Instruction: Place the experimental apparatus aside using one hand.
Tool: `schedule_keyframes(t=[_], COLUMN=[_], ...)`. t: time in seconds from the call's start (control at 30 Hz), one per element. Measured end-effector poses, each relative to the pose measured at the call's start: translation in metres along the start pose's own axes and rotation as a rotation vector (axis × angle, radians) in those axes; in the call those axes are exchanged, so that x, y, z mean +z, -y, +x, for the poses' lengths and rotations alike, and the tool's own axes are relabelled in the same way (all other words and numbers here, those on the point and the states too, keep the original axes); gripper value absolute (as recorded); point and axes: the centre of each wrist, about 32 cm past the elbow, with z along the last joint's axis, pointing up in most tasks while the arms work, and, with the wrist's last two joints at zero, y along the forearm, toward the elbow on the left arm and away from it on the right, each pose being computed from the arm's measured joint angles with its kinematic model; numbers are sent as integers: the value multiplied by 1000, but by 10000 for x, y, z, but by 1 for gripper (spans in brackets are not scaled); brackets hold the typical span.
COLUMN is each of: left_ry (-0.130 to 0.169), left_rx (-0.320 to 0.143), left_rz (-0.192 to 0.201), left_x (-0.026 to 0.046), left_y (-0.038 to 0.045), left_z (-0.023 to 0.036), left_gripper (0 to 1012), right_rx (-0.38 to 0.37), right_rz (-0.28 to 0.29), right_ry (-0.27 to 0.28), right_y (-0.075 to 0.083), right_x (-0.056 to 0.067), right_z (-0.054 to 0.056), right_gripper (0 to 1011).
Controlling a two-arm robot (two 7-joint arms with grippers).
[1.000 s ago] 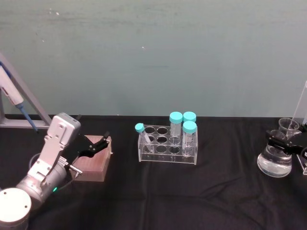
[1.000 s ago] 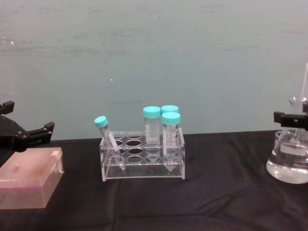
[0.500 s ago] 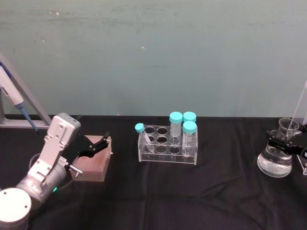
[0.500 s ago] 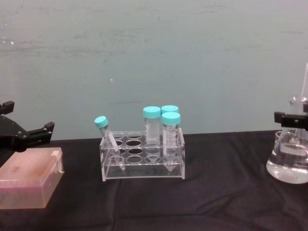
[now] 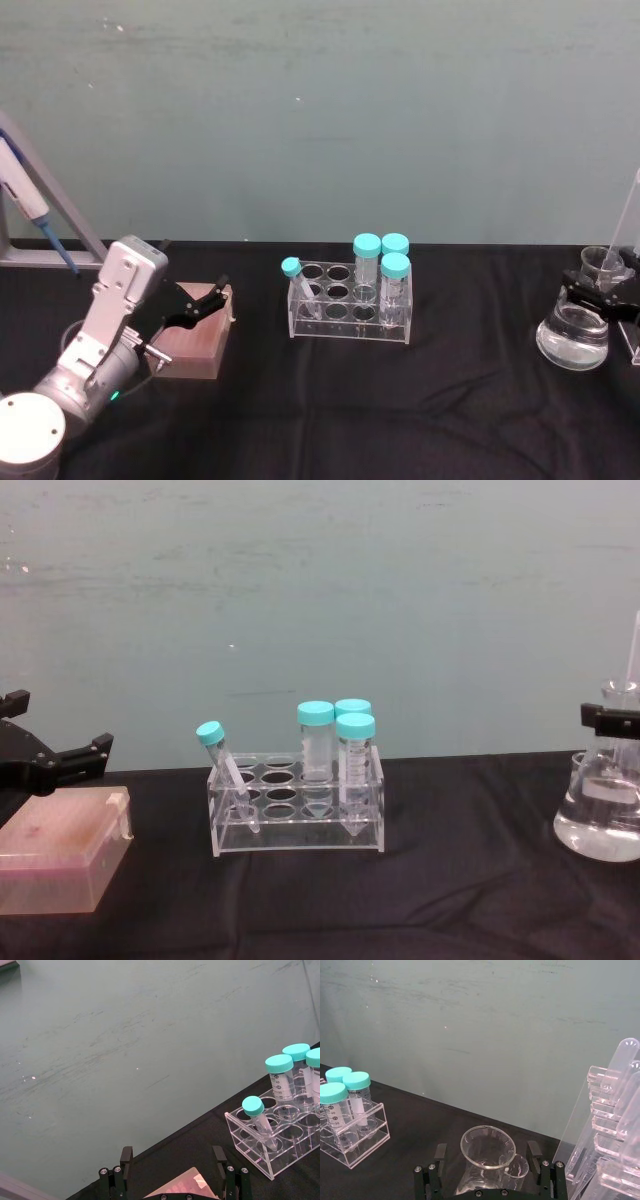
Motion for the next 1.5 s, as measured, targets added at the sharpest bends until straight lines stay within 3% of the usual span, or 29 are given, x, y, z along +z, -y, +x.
schedule_keyframes(t=[0.93, 1.5], left_ry=[0, 0], left_rx=[0, 0], left_rz=[0, 0], left_x=[0, 0], left_y=[0, 0], left_z=[0, 0], left_gripper=[1000, 1000], right_rx=[13, 197], right_rz=[104, 165], right_ry=[66, 98], right_y=[194, 346], right_x=[164, 239], right_z=[-84, -261], right_gripper=[1000, 1000])
